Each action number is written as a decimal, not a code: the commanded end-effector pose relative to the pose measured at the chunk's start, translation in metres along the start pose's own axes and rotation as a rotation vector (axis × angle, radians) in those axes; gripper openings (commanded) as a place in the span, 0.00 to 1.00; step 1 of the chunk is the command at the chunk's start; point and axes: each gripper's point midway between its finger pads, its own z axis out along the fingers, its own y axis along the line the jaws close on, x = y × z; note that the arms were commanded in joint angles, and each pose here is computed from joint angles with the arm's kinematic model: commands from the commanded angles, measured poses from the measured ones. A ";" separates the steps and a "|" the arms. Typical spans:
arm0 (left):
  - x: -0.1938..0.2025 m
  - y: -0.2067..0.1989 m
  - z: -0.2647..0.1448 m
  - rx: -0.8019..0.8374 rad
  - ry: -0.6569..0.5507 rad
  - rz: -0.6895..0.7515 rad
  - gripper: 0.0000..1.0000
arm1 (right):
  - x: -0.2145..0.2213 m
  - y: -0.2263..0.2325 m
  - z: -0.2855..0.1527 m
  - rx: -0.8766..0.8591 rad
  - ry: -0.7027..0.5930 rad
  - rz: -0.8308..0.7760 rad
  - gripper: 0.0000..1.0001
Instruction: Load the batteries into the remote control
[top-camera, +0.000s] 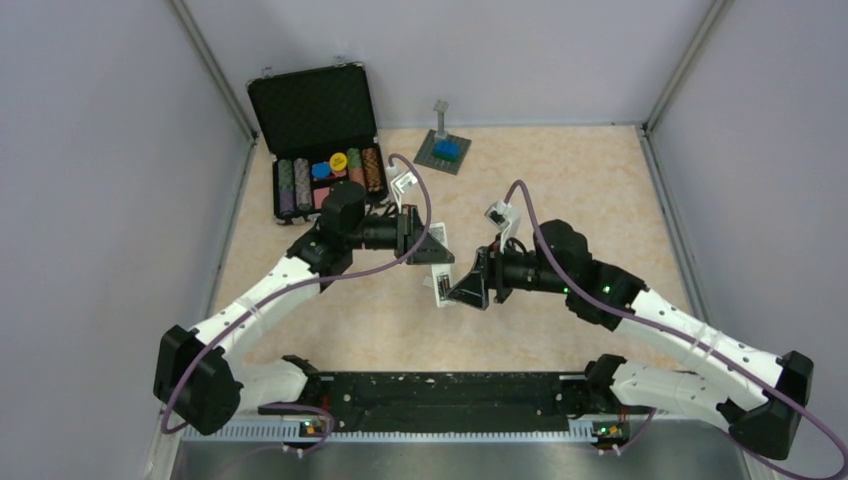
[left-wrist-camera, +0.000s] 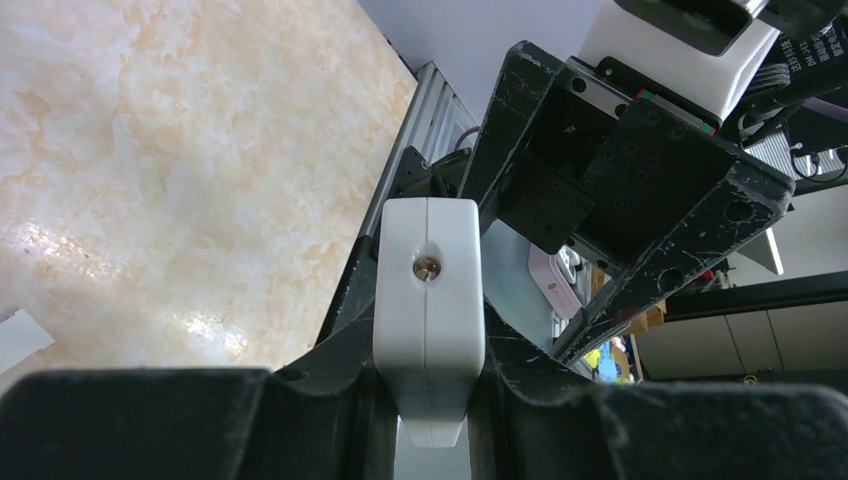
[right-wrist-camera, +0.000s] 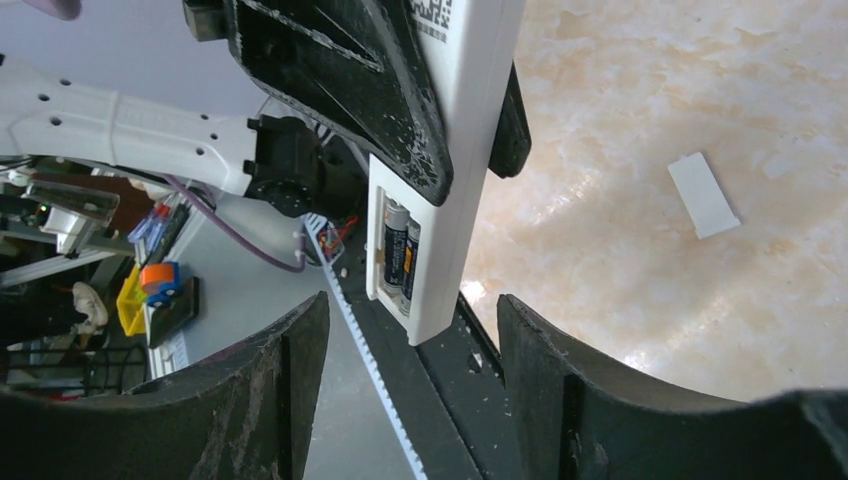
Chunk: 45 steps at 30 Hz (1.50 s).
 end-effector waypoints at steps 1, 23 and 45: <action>-0.003 -0.015 -0.004 0.052 -0.019 0.088 0.00 | -0.014 0.011 0.002 -0.053 -0.042 -0.005 0.59; -0.003 -0.009 0.000 0.052 -0.018 0.062 0.00 | 0.000 -0.018 0.024 0.037 0.010 0.003 0.04; 0.015 0.156 -0.075 -0.485 -0.279 -0.480 0.00 | 0.022 -0.105 0.043 0.342 0.089 -0.129 0.66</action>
